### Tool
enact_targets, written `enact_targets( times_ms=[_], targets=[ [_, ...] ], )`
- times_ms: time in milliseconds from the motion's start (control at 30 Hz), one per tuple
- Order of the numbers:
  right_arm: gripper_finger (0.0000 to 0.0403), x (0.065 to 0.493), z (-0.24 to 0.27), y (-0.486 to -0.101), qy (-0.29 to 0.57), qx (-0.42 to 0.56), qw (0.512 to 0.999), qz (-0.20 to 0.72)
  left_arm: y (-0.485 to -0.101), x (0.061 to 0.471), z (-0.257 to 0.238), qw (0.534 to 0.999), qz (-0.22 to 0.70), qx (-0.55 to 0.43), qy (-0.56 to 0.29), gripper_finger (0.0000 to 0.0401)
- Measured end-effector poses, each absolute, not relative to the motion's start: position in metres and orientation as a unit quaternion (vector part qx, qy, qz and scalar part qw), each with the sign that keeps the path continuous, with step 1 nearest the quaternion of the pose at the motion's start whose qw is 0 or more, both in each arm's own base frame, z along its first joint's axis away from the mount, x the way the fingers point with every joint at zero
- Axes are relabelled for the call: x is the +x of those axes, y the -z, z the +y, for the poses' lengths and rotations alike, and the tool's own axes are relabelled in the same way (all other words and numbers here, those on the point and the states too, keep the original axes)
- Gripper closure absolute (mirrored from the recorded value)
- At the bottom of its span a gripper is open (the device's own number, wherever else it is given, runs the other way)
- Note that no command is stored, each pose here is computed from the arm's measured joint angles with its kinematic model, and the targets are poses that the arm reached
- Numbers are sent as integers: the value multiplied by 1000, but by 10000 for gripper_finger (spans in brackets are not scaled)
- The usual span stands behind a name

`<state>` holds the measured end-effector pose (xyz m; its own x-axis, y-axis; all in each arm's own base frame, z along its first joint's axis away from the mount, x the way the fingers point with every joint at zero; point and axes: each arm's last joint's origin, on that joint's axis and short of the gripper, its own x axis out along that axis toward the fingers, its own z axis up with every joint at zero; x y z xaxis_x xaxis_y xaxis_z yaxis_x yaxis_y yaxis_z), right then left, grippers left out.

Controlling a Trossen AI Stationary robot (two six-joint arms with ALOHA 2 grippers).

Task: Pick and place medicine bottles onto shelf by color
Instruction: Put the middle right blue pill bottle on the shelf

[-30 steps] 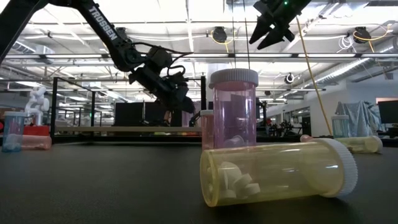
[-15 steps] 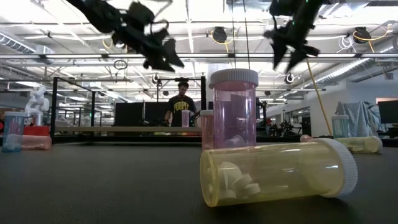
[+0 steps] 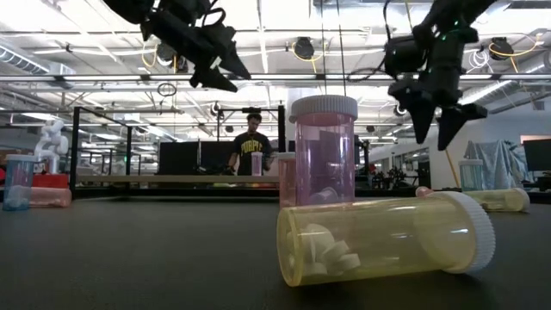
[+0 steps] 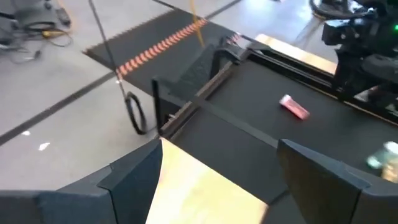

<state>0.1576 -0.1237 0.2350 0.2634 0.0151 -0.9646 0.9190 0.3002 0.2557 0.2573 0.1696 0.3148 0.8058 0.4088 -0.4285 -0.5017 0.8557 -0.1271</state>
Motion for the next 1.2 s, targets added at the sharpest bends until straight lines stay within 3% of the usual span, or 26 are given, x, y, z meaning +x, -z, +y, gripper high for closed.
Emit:
enact_targets(
  times_ms=[267,433,567,767,967,1200],
  targets=[
    [184,169,-50,-270,260,441,722,466,-328,260,149,963,187,-45,-188,82],
    [184,169,4,-271,213,348,753,516,-333,259,135,967,198,-4,-161,82],
    [184,162,29,-267,226,283,767,529,-334,262,124,969,198,-13,-147,82],
    [184,152,36,-231,247,225,784,523,-330,272,112,969,198,-46,-144,82],
    [183,142,35,-176,196,258,819,473,-324,284,91,965,207,-68,-148,82],
    [183,130,29,-151,208,218,833,464,-323,292,60,964,206,-117,-123,82]
  ],
)
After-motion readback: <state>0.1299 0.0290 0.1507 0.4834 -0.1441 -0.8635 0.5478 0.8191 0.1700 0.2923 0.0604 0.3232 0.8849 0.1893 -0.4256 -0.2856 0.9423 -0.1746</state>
